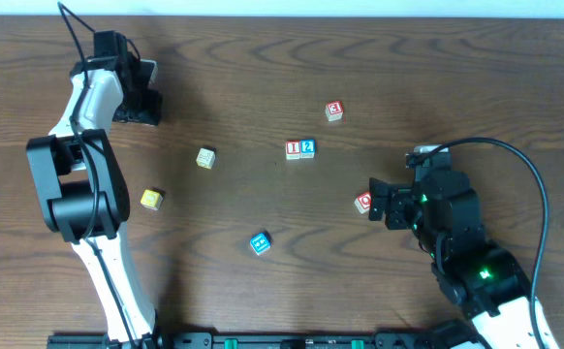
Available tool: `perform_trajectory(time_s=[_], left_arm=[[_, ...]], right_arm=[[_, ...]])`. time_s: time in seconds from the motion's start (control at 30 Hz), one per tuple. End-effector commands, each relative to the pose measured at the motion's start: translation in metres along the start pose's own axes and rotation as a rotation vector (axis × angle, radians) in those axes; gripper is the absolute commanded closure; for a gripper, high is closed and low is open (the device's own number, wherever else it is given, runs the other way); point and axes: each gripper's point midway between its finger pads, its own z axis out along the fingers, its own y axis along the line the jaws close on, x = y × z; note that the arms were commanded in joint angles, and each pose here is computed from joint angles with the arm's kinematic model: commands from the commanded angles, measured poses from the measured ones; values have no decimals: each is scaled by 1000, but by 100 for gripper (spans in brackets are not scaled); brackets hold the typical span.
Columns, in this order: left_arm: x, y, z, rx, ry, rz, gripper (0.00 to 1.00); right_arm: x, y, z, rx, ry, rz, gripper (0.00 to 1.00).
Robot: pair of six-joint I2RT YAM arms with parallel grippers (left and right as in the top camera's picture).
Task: Spell out Ai2
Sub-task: 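Lift the 'A' block with the left gripper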
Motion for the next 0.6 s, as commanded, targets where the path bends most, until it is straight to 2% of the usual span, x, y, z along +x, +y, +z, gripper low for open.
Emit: perform_trajectory(time_s=[0.0, 0.2, 0.57], left_arm=[[6, 5, 3, 5, 15, -14, 44], [4, 0, 3, 32, 7, -14, 46], [7, -2, 3, 41, 17, -16, 60]], right_arm=[[2, -3, 1, 7, 4, 17, 1], [2, -3, 1, 7, 4, 17, 1], [2, -3, 1, 7, 4, 17, 1]])
